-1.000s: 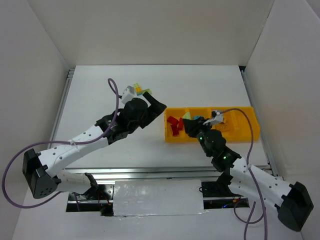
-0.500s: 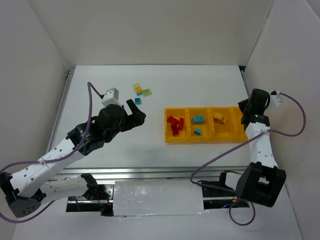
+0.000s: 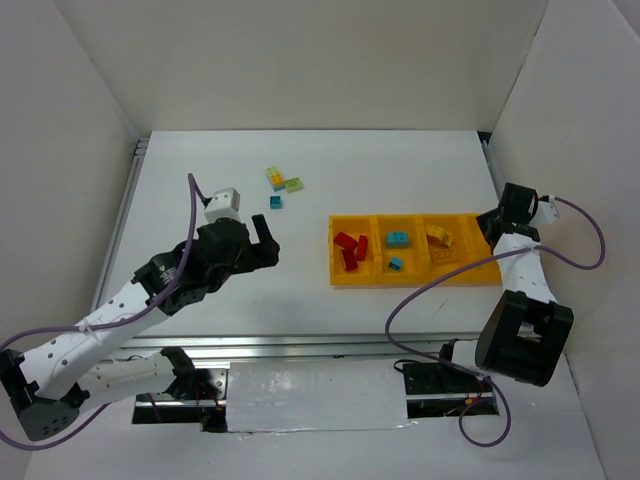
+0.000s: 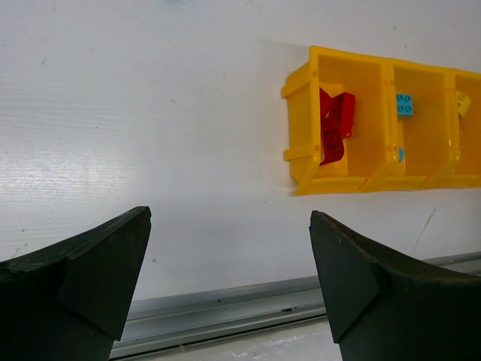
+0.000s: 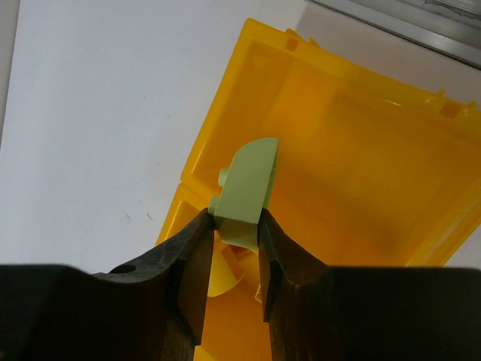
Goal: Sort the legos into containers by color
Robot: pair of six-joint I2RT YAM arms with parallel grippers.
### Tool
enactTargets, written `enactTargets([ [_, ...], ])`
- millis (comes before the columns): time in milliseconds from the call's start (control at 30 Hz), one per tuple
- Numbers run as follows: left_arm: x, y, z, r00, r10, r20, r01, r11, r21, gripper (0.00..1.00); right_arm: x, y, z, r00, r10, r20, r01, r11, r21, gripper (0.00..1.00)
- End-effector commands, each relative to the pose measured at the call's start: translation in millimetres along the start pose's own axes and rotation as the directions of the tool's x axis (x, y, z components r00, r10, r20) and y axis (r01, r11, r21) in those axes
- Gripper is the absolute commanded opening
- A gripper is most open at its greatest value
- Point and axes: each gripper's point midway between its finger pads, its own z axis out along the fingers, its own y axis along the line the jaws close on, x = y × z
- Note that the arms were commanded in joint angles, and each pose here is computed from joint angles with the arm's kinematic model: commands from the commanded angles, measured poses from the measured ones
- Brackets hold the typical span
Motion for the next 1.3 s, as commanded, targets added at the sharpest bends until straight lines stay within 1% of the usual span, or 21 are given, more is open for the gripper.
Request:
enactTargets([
  [0,0.4,4.5,2.8,1.0,0.019,0.005,-0.019,1.0,-0.001,0.99,-13.7,4.6,3.2,0.999,0.014,0.05,-0.015,1.0,0.007,0.37],
  [67,3.5,6.7,6.4,1.0,0.016,-0.007,-0.016,1.0,-0.005,1.0,-13.6,5.8,3.8,0.999,0.016,0.048,-0.016,1.0,-0.001,0.48],
  [100,2.3,7.3,8.2,1.0,0.011,-0.004,-0.011,1.0,-0.006,0.99,-13.4,5.8,4.2,0.999,0.016,0.046,-0.016,1.0,0.001,0.66],
  [167,4.3,10.6,12.7,1.0,0.005,-0.014,-0.005,1.0,-0.017,0.99,-13.2,7.6,3.8,0.999,0.014,0.039,-0.014,1.0,0.001,0.78],
  [200,2.3,13.9,15.6,1.0,-0.003,-0.011,0.002,1.0,-0.029,1.0,-14.3,8.5,2.5,0.999,0.012,0.037,-0.012,1.0,0.005,0.87],
  [300,0.2,21.8,27.1,1.0,-0.023,-0.013,0.023,0.998,-0.057,0.99,-16.4,20.2,-8.7,1.0,0.011,0.029,-0.009,0.999,-0.051,0.98],
  [367,-1.9,26.9,37.0,0.999,-0.042,-0.015,0.041,0.996,-0.084,1.0,-13.7,35.6,-23.1,1.0,-0.013,0.012,0.014,0.992,-0.123,1.0],
  [467,-13.8,35.7,54.2,0.998,-0.067,-0.009,0.065,0.99,-0.121,0.99,-1.3,81.0,-76.8,0.992,-0.117,0.04,0.124,0.945,-0.303,1.0],
  [500,-21.1,43.4,61.1,0.996,-0.087,0.0,0.086,0.986,-0.142,0.99,-1.6,94.6,-104.7,0.987,-0.141,0.079,0.161,0.915,-0.37,1.0],
  [567,-28.4,40.7,79.4,0.995,-0.096,-0.018,0.092,0.986,-0.136,1.0,24.5,114.9,-141.9,0.969,-0.229,0.091,0.245,0.85,-0.466,1.0],
  [600,-34.3,47.7,87.8,0.994,-0.109,-0.016,0.105,0.982,-0.158,1.0,29.5,124.4,-165.6,0.963,-0.246,0.111,0.266,0.799,-0.54,1.0],
  [633,-35.6,49.0,102.6,0.994,-0.102,-0.036,0.094,0.979,-0.179,1.0,49.7,132.0,-184.3,0.953,-0.295,0.077,0.278,0.74,-0.613,1.0],
  [667,-40.1,48.3,111.0,0.995,-0.099,-0.032,0.091,0.979,-0.18,0.99,61.1,131.0,-191.5,0.944,-0.324,0.062,0.287,0.711,-0.642,0.99],
  [700,-42.4,50.7,127.9,0.995,-0.092,-0.049,0.081,0.976,-0.201,0.99,70.1,133.4,-207.4,0.935,-0.351,0.055,0.287,0.656,-0.698,0.99],
  [767,-47.5,48.7,148.6,0.996,-0.074,-0.058,0.062,0.98,-0.189,0.99,90.0,128.0,-220.5,0.908,-0.418,0.038,0.305,0.594,-0.744,0.99],
  [800,-47.0,49.1,166.4,0.996,-0.035,-0.082,0.019,0.981,-0.192,1.0,96.5,126.1,-224.1,0.897,-0.441,0.032,0.308,0.571,-0.761,1.0],
  [833,-46.9,50.2,176.7,0.995,-0.016,-0.093,-0.002,0.982,-0.191,1.0,106.9,124.6,-233.0,0.875,-0.483,0.025,0.307,0.514,-0.801,1.0],
  [900,-50.7,55.0,204.9,0.994,0.02,-0.107,-0.041,0.979,-0.199,1.0,118.7,116.4,-237.1,0.858,-0.514,0.005,0.294,0.483,-0.825,1.0],
  [1033,-48.9,66.6,254.8,0.988,0.021,-0.155,-0.05,0.981,-0.19,1.0,142.2,101.8,-254.6,0.807,-0.591,-0.003,0.267,0.369,-0.89,1.0],
  [1167,-64.0,57.9,293.8,0.987,0.087,-0.132,-0.108,0.981,-0.162,1.0,150.6,92.9,-258.9,0.79,-0.613,0.003,0.261,0.332,-0.907,0.99],
  [1267,-62.2,66.7,307.8,0.982,0.081,-0.169,-0.119,0.968,-0.223,0.99,154.2,90.5,-263.2,0.785,-0.62,-0.001,0.246,0.313,-0.917,1.0],
])
